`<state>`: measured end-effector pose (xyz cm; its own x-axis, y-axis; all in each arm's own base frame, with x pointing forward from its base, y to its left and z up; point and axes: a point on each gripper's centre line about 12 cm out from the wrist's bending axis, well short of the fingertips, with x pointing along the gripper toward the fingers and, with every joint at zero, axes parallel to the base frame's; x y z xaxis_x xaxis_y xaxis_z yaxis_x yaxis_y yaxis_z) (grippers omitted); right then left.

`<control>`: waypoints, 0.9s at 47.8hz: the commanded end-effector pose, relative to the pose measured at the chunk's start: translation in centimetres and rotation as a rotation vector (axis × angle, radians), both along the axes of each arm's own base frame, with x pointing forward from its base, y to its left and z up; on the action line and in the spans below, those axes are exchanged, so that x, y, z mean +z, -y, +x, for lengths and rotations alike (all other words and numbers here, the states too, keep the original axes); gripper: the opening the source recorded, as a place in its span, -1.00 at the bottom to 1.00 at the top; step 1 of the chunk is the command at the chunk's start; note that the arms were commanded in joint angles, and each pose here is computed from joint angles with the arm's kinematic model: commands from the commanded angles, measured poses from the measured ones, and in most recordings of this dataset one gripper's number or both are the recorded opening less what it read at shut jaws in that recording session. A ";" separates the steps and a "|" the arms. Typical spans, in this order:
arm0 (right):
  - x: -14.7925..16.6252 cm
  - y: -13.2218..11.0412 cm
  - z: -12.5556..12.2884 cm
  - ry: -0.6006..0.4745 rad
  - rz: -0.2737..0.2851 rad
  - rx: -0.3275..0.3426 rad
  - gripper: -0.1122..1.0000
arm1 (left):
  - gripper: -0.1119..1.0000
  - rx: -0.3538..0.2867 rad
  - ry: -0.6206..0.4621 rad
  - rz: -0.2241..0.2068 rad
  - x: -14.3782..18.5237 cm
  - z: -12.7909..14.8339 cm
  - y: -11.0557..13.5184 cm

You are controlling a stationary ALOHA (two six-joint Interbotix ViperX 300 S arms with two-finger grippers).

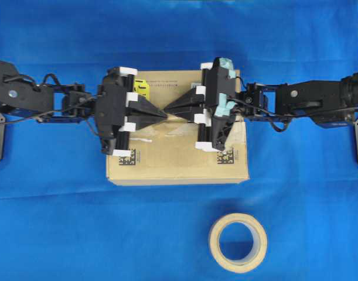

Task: Apply tape along the seams of the closed cardboard box to seal it securely.
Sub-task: 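Smooth the tape along the seam with both grippers pressing down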

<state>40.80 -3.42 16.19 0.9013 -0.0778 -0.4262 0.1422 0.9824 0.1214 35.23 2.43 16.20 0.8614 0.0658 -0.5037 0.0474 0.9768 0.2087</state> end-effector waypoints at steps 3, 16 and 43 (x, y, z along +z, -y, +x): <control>0.6 -0.4 -0.8 0.007 0.006 0.005 -0.81 | -0.80 0.013 0.016 -0.003 0.7 -1.2 -0.3; 1.5 -0.5 -2.2 0.025 0.009 0.001 -0.81 | -0.80 0.018 0.034 -0.017 1.3 -2.1 -0.1; 3.8 -0.6 0.8 0.111 -0.016 0.019 -0.81 | -0.80 -0.059 0.136 0.006 4.5 1.6 2.0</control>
